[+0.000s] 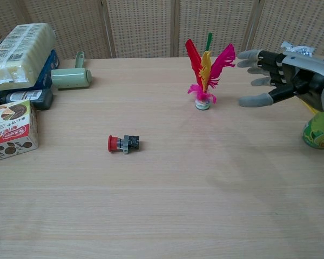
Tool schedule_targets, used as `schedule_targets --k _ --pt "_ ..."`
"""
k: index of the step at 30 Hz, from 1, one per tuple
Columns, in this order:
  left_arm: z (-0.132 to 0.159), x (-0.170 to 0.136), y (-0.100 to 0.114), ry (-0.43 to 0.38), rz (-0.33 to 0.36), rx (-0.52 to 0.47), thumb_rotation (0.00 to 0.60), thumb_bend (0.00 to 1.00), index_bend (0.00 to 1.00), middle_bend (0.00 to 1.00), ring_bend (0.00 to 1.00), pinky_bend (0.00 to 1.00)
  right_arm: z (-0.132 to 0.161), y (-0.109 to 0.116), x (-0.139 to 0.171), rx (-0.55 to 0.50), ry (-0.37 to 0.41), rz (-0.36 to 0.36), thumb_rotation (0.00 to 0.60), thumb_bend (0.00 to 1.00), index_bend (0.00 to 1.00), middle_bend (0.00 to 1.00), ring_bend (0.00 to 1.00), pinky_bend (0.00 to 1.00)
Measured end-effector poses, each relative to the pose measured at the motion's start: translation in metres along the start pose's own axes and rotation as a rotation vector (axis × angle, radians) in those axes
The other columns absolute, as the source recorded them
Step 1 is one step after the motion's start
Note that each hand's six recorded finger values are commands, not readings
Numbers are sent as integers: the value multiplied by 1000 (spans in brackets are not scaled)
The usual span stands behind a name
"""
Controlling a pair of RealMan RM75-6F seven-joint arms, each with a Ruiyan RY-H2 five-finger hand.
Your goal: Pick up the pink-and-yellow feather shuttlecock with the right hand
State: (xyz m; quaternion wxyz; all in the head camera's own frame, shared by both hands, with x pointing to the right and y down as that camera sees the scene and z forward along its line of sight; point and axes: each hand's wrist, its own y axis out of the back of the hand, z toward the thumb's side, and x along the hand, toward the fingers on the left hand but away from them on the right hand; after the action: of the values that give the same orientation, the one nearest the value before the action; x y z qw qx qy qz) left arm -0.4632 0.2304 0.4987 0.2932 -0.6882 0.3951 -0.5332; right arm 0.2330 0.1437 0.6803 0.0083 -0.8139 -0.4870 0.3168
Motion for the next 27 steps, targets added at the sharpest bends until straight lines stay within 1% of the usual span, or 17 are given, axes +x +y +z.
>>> schedule_targets --k 6,11,19,27 --pt "-1 1 -1 6 -2 7 600 0 0 0 0 0 -30 2 -22 -28 -95 4 600 0 0 0 0 0" --pt "-1 3 -5 10 -13 16 600 0 0 0 0 0 -45 -3 -37 -67 -157 27 600 0 0 0 0 0" --pt "-4 5 -7 27 -16 23 600 0 0 0 0 0 -50 -9 -65 -81 -195 26 600 0 0 0 0 0" --pt "-9 9 -10 49 -26 29 600 0 0 0 0 0 -53 -7 -98 -115 -251 -16 600 0 0 0 0 0"
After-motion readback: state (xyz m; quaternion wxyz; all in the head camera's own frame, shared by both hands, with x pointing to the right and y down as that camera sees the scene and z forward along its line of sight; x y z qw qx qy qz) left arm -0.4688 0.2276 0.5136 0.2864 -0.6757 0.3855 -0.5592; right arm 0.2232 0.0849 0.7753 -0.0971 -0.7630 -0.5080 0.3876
